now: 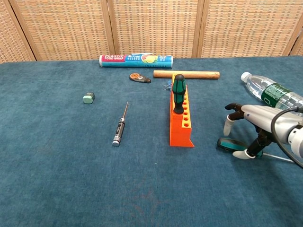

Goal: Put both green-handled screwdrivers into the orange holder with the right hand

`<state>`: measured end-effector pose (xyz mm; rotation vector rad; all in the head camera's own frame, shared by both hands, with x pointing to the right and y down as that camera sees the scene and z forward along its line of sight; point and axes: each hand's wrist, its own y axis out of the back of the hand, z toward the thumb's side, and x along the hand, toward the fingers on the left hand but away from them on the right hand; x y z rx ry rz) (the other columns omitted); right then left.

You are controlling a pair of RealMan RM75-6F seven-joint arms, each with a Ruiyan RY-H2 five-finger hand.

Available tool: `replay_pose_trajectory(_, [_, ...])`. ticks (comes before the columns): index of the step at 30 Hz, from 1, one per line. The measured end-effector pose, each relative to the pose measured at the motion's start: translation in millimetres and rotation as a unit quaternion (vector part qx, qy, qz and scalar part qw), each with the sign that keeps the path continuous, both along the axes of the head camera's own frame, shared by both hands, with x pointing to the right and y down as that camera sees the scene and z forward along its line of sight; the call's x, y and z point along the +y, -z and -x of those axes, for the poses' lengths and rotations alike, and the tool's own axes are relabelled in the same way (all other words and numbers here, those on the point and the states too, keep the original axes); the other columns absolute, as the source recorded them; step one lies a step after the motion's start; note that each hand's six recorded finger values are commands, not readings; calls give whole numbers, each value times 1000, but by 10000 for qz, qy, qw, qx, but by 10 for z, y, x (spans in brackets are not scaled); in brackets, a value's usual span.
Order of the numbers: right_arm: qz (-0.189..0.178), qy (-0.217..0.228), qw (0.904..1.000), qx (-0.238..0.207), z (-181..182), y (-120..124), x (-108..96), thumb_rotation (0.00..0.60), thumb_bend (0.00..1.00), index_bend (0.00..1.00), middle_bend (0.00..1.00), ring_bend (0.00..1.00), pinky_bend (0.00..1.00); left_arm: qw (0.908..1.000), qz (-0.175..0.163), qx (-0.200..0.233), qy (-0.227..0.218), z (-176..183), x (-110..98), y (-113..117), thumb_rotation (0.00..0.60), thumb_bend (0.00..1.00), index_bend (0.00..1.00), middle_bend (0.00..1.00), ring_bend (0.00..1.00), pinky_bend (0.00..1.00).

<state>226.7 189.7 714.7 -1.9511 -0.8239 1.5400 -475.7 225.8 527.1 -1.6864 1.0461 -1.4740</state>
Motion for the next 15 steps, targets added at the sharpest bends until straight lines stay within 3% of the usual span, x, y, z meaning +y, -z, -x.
replay_pose_trajectory(15, [64,23,9999,73,8,-102,21,600,248,457,0,0,0,10000,20,-15,14,3,-7,-11,600,0,0,0,0,0])
